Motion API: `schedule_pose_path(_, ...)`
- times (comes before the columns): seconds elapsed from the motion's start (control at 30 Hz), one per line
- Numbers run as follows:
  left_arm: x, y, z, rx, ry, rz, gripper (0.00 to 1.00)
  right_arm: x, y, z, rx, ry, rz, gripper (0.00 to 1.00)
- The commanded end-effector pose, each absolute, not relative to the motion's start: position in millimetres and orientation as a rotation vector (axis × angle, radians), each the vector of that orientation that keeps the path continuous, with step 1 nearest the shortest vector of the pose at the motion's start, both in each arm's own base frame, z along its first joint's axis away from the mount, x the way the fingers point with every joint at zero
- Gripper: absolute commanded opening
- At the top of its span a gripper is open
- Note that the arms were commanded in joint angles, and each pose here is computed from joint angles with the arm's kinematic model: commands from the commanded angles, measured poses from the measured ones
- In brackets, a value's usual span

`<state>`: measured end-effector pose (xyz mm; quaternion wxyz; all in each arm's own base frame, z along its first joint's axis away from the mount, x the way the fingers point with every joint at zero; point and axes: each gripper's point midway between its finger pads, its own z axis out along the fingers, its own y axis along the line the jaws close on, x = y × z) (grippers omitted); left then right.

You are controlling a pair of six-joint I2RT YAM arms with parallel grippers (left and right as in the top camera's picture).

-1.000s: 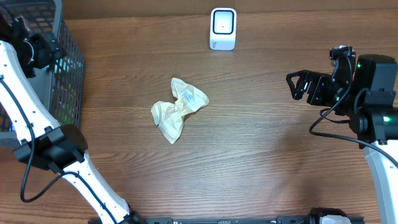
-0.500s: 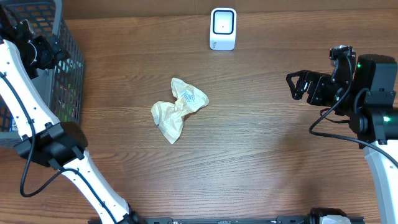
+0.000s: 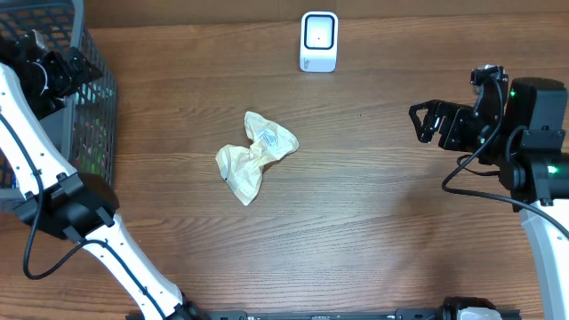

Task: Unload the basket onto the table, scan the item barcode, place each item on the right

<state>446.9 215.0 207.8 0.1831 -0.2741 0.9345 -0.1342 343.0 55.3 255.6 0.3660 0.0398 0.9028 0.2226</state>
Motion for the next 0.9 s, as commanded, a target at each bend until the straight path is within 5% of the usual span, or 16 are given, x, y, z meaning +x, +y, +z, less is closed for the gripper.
schedule_pose_path(0.0, 431.0, 244.4, 178.3, -0.892, 2.683, -0.335, 1.0, 345.9, 55.7, 267.2, 0.09, 2.289, 0.576, 1.0)
schedule_pose_path(0.57, 411.0, 216.1, 340.3, -0.66, 2.331, -0.294, 1.0, 345.4, 55.9, 266.6, 0.091, 2.292, 0.578, 1.0)
schedule_pose_path(0.87, 365.5, 277.1, 331.9, -1.035, 2.299, 0.018, 1.0, 342.5, 56.0, 263.5, 0.097, 2.31, 0.58, 1.0)
